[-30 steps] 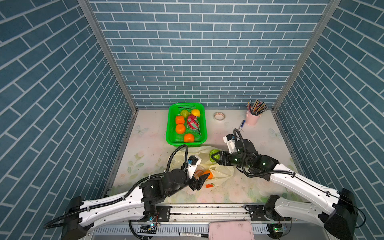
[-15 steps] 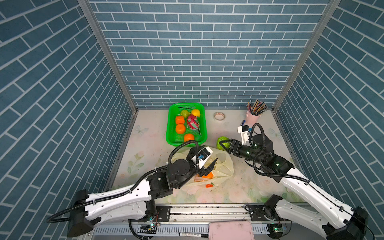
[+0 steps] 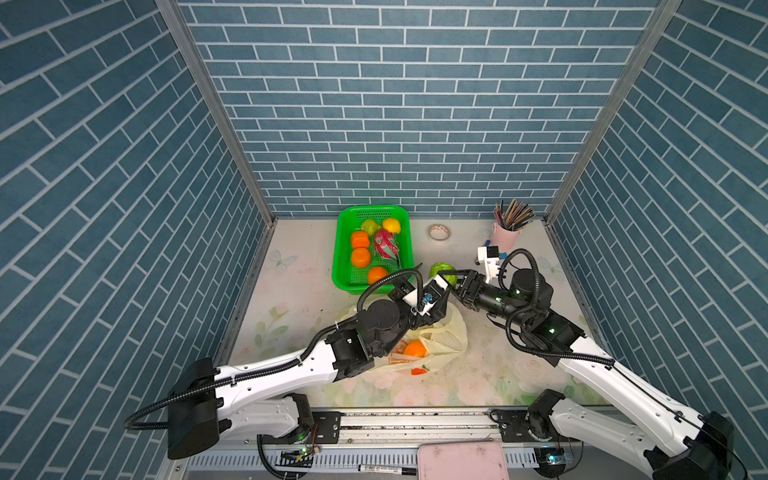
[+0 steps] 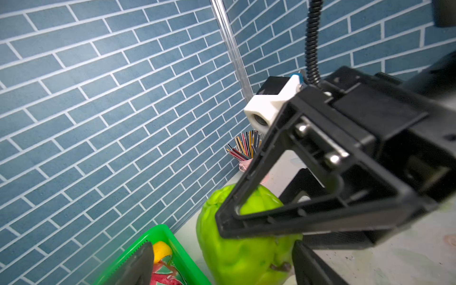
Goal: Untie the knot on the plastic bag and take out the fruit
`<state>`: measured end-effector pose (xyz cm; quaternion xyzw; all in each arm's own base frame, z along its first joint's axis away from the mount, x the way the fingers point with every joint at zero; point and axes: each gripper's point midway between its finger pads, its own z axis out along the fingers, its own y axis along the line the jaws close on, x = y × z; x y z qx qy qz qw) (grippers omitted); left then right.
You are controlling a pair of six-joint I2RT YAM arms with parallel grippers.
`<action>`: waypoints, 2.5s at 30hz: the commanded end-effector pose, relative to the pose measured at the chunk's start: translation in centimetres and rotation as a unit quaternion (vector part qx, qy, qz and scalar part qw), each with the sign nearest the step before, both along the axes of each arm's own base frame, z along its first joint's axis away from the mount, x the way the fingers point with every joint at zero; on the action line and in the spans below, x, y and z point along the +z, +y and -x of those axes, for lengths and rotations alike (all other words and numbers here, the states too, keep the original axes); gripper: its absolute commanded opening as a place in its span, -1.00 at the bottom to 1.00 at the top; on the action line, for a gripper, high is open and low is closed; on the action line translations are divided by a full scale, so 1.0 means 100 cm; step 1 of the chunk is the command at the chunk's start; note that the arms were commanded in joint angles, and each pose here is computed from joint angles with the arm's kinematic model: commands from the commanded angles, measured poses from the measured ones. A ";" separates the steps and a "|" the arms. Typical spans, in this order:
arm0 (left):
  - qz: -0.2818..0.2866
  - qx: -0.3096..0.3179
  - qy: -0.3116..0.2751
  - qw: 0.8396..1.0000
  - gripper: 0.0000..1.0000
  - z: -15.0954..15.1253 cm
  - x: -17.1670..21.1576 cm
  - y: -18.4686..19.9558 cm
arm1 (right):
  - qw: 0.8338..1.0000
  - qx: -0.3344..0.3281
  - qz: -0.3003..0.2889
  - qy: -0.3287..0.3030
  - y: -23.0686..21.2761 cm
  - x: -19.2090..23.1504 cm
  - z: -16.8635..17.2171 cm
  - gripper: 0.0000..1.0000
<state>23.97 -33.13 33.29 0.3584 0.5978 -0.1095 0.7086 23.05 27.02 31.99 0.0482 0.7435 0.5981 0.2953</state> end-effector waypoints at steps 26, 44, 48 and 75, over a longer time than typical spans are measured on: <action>0.046 -0.004 0.033 0.998 0.17 -0.036 -0.001 -0.029 | 0.998 -0.004 -0.061 0.012 -0.004 0.019 0.004 0.14; 0.067 0.074 0.194 0.976 0.00 -0.123 -0.007 0.049 | 0.998 -0.061 0.024 -0.024 -0.017 -0.004 -0.015 0.69; 0.052 0.101 0.238 0.964 0.00 -0.148 -0.018 0.063 | 0.996 -0.057 0.059 -0.026 -0.013 -0.014 -0.022 0.73; 0.034 0.273 0.519 0.809 0.00 -0.237 -0.162 0.135 | 0.845 0.075 0.512 -0.133 -0.014 -0.106 -0.097 0.72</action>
